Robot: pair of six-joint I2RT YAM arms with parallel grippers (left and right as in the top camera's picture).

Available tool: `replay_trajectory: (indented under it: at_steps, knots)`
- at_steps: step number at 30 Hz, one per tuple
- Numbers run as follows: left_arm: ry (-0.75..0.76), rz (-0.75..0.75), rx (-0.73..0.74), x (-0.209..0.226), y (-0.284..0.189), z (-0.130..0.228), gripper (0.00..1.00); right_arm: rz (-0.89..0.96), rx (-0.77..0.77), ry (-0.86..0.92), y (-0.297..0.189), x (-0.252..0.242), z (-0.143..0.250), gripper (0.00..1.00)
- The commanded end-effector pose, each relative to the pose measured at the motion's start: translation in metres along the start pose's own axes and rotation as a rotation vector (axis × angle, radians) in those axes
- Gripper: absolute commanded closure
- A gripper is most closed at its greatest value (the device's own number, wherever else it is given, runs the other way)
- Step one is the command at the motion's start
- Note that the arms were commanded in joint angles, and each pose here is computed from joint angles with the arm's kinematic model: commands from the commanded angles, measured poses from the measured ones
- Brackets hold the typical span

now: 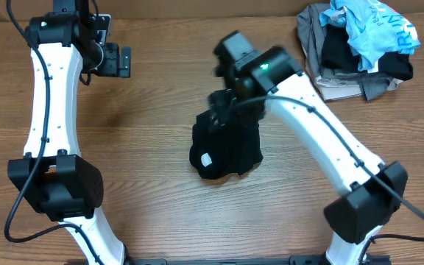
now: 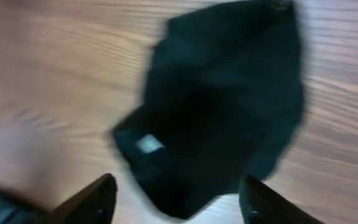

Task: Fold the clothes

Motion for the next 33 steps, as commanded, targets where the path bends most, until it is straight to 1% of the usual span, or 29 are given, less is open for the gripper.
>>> replay_trajectory:
  at_steps: [1,3,4,7,9,10,15,19,22,27,28,29,30,32,33]
  knots:
    - [-0.014,0.006,-0.005,-0.002,0.003,-0.004,0.0,0.05,0.083,0.085,0.036,-0.03,0.011,0.43]
    - [-0.014,0.005,0.0,-0.002,0.005,-0.004,0.0,0.01,0.099,0.087,0.054,-0.036,0.016,0.57]
    - [-0.014,0.005,0.003,-0.001,0.006,-0.004,0.0,-0.002,0.1,0.078,0.062,-0.038,0.017,0.62]
    - [-0.014,0.004,0.005,-0.001,0.007,-0.004,0.0,-0.022,0.066,0.041,0.085,-0.041,0.018,0.84]
    - [-0.015,0.005,0.003,-0.001,0.007,-0.004,0.0,-0.035,0.018,-0.007,0.101,-0.04,0.015,0.95]
    - [-0.015,0.005,0.003,-0.001,0.007,-0.004,0.0,-0.037,0.004,-0.026,0.106,-0.04,0.014,0.96]
    - [-0.015,0.005,0.003,-0.001,0.007,-0.004,0.0,-0.037,-0.017,-0.11,0.135,-0.044,0.005,0.96]
    - [-0.015,0.005,0.003,-0.001,0.007,-0.004,0.0,-0.014,-0.015,-0.094,0.157,-0.059,0.0,0.96]
    - [-0.015,0.006,0.003,-0.002,0.007,-0.004,0.0,-0.007,-0.051,-0.063,0.156,-0.074,-0.007,0.93]
    - [-0.015,0.05,0.001,-0.006,0.007,-0.005,0.0,0.011,-0.138,0.012,0.134,-0.116,-0.027,0.89]
    - [-0.014,0.056,-0.002,-0.006,0.007,-0.005,0.0,-0.007,-0.153,-0.007,0.128,-0.123,-0.03,0.84]
    - [-0.014,0.06,-0.007,-0.007,0.007,-0.006,0.0,-0.022,-0.162,-0.022,0.123,-0.127,-0.033,0.71]
    - [-0.013,0.06,-0.013,-0.007,0.007,-0.007,0.0,-0.028,-0.165,-0.028,0.116,-0.131,-0.035,0.61]
    - [-0.012,0.06,-0.023,-0.007,0.007,-0.009,0.0,-0.022,-0.159,-0.023,0.096,-0.134,-0.041,0.48]
    - [-0.011,0.058,-0.026,-0.007,0.007,-0.009,0.0,-0.022,-0.158,-0.022,0.086,-0.133,-0.043,0.46]
Point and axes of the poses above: each gripper's point midway between its finger pads, its own y axis out along the fingers, its own x axis along the line the jaws close on, z = x × y, the point moved 8 cm from there along -y, back along the fingers, and after that the axes turned 12 degrees about -y, right-handed, at the moved point
